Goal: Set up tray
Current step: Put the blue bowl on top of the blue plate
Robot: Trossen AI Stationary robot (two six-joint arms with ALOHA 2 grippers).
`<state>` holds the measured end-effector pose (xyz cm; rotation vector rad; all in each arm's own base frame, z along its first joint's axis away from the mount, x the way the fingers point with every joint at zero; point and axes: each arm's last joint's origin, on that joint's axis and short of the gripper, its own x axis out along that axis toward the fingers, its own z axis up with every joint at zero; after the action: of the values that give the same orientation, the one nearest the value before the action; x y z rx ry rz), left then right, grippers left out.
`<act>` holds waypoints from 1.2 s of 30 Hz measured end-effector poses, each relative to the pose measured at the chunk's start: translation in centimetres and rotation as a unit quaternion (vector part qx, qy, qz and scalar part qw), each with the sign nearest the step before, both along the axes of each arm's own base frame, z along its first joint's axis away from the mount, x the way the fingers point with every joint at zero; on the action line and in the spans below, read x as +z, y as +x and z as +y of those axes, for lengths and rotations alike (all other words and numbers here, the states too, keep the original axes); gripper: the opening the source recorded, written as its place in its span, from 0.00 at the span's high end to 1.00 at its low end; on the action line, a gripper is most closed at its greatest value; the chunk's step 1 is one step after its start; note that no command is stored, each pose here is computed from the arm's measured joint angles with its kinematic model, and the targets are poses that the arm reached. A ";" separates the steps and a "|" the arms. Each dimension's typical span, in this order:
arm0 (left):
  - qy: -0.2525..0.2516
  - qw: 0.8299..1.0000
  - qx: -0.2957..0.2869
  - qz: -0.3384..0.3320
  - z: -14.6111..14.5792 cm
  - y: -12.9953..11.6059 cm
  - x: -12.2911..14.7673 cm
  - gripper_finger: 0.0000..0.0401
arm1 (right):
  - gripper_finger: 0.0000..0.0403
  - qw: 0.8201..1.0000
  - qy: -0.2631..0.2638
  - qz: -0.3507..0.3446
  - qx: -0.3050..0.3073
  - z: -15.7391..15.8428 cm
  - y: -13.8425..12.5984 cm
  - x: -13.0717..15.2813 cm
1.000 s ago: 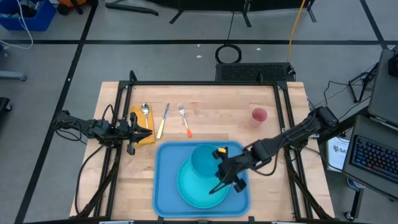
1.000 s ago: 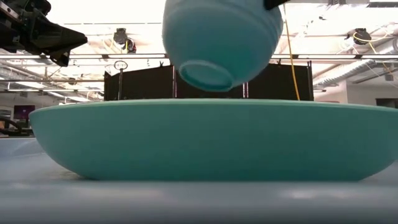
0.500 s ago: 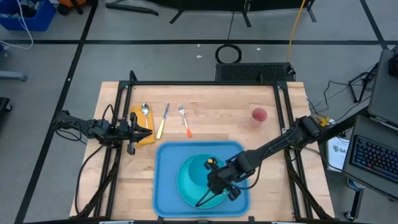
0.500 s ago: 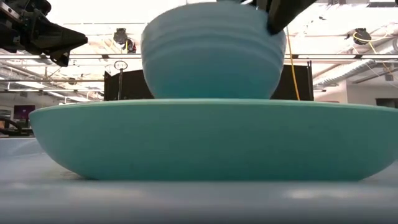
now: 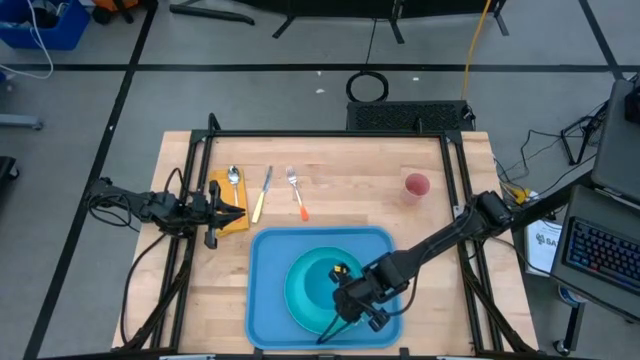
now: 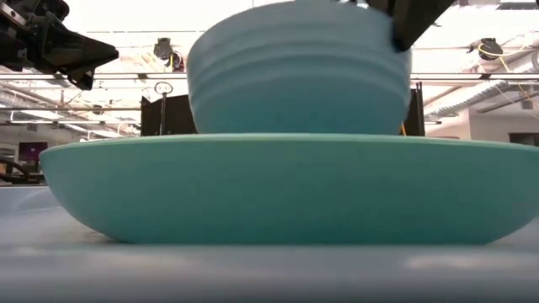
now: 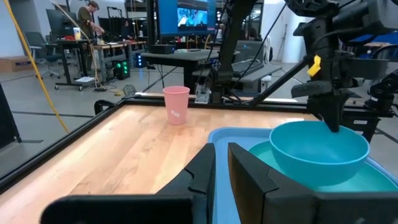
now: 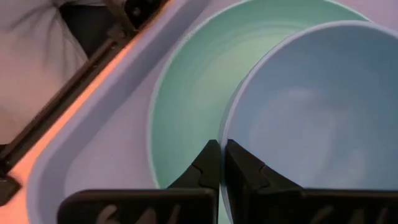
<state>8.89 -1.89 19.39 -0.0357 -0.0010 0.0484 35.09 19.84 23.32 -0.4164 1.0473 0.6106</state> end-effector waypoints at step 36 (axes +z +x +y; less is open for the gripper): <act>0.000 1.000 0.000 0.005 0.0 0.1 -0.1 0.88 | 0.97 0.999 0.030 0.007 0.021 0.5 0.9 -1.5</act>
<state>8.99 -1.92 19.33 -0.0350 0.0082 0.0494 36.02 20.32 21.85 -0.3822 1.0336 0.6823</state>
